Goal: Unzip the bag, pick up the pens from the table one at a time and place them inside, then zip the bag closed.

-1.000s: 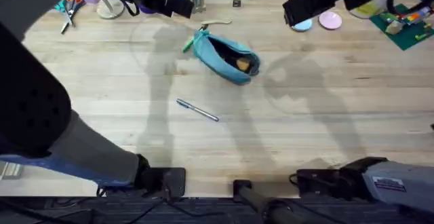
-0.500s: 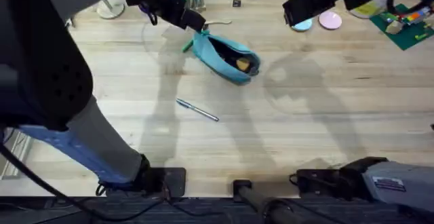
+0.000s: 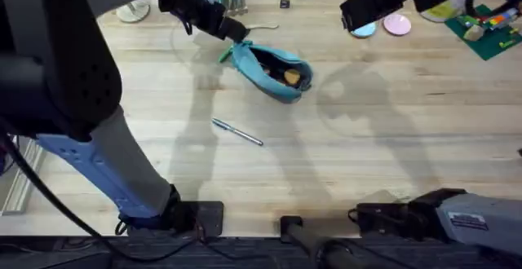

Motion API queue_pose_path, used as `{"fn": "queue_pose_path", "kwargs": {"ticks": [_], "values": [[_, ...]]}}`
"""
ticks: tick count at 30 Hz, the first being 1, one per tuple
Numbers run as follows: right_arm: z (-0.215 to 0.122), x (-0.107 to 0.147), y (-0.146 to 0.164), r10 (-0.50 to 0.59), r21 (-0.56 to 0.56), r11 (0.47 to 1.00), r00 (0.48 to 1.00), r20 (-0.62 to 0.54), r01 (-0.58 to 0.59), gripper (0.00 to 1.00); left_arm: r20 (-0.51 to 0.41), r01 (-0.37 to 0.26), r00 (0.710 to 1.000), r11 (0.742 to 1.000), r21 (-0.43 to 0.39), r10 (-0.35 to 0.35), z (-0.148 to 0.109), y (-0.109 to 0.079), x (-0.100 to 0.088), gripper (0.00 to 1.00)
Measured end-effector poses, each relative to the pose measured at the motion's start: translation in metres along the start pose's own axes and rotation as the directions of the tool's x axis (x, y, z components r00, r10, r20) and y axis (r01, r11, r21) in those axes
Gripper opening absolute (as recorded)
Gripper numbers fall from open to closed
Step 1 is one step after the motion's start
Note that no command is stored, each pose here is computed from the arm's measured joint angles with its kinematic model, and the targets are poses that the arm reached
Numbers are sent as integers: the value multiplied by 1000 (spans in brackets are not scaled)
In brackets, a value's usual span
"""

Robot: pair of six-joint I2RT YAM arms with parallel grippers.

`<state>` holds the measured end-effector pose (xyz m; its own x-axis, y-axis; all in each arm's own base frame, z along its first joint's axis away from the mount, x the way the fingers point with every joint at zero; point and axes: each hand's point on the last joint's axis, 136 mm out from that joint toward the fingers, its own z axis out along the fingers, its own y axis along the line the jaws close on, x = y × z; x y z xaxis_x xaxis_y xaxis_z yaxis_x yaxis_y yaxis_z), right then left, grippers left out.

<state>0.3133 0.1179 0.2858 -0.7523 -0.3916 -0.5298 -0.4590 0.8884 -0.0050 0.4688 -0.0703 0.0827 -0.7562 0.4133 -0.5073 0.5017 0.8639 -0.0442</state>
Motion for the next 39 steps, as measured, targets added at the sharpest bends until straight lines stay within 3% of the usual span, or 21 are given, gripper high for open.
{"fn": "queue_pose_path", "kwargs": {"ticks": [9,17,34,39], "values": [[0,0,0,0,0,1000,1000,0,0,998,-10,-5,1000,1000,8,5,7,-4,1,993],[0,0,0,0,0,1000,1000,0,0,998,-28,40,999,999,23,-39,21,-5,6,993],[0,0,0,0,0,1000,1000,2,0,998,-52,172,984,985,11,-171,31,-3,10,993],[0,0,0,0,0,1000,1000,2,0,998,-61,236,970,972,0,-236,34,-3,12,993]]}}
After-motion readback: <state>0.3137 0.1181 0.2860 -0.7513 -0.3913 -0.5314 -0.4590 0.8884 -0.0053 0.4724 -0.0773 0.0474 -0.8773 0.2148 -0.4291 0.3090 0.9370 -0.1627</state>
